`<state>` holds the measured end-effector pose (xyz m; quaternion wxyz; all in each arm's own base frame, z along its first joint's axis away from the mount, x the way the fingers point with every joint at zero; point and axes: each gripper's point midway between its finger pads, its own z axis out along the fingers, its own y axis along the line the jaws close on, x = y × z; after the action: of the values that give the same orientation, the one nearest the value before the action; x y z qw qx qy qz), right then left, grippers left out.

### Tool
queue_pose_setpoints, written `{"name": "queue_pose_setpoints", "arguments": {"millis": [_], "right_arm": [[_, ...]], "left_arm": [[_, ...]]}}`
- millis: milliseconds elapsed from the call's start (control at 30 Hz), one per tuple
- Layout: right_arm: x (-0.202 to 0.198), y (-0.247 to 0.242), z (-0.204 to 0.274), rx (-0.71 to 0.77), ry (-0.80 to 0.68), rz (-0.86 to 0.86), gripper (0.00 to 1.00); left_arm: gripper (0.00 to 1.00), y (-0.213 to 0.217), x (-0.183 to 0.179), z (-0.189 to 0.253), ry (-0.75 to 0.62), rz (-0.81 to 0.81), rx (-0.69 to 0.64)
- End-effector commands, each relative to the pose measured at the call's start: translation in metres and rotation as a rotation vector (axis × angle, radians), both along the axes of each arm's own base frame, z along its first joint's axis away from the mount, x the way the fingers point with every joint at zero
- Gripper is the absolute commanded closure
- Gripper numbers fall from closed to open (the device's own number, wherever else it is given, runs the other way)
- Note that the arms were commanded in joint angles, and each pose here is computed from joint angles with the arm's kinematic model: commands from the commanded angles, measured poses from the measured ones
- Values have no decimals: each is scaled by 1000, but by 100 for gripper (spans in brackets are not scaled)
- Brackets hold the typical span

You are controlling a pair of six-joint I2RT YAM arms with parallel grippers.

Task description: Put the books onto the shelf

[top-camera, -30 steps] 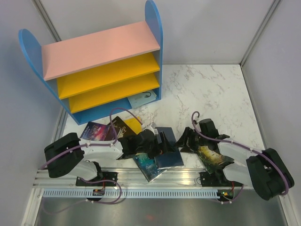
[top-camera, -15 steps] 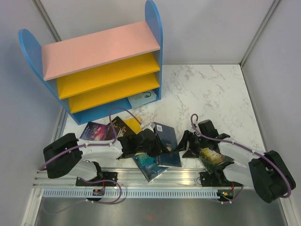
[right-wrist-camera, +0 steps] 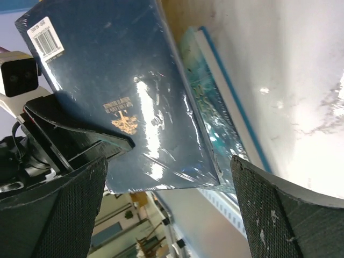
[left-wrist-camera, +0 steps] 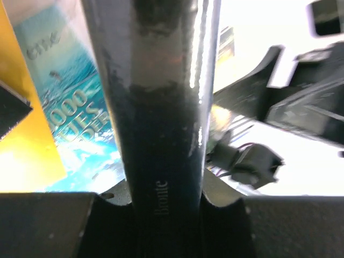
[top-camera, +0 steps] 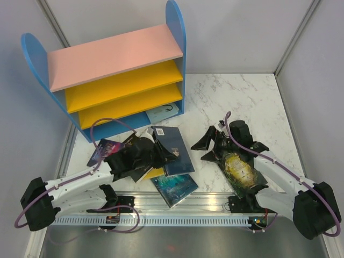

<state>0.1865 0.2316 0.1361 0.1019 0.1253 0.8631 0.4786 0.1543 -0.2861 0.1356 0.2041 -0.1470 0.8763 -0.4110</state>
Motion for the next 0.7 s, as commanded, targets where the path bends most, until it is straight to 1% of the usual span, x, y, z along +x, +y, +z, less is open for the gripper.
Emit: {"name": "queue_pose_setpoints", "arguments": {"millis": [0, 67, 100, 133, 200, 267, 367, 400, 467, 500, 533, 567, 600, 667], "right_arm": [[8, 13, 29, 142, 7, -26, 2], [10, 16, 36, 175, -1, -26, 2], [9, 16, 37, 185, 26, -36, 2], [14, 19, 45, 216, -3, -38, 2], [13, 21, 48, 237, 3, -38, 2], [12, 25, 52, 270, 12, -43, 2], [11, 32, 62, 333, 20, -50, 2], [13, 34, 69, 358, -2, -54, 2], [9, 43, 74, 393, 23, -47, 2], [9, 47, 83, 425, -5, -38, 2], [9, 51, 86, 441, -3, -40, 2], [4, 58, 88, 460, 25, -31, 2], [4, 62, 96, 494, 3, -22, 2], [1, 68, 100, 523, 6, -23, 4]], "left_arm": [[98, -4, 25, 92, -184, 68, -248], [98, 4, 33, 104, -197, 109, -297], [98, 9, 36, 114, -219, 128, -335], [98, 12, 37, 115, -220, 137, -345], [98, 16, 41, 130, -243, 158, -425], [98, 17, 41, 130, -232, 173, -464], [98, 20, 42, 134, -245, 185, -484], [98, 20, 42, 134, -247, 186, -486], [98, 23, 43, 138, -263, 199, -514], [98, 24, 44, 139, -266, 206, -525], [98, 25, 45, 146, -285, 214, -555], [98, 26, 44, 143, -278, 221, -562], [98, 27, 45, 143, -278, 227, -564], [98, 29, 46, 144, -280, 239, -582]]}}
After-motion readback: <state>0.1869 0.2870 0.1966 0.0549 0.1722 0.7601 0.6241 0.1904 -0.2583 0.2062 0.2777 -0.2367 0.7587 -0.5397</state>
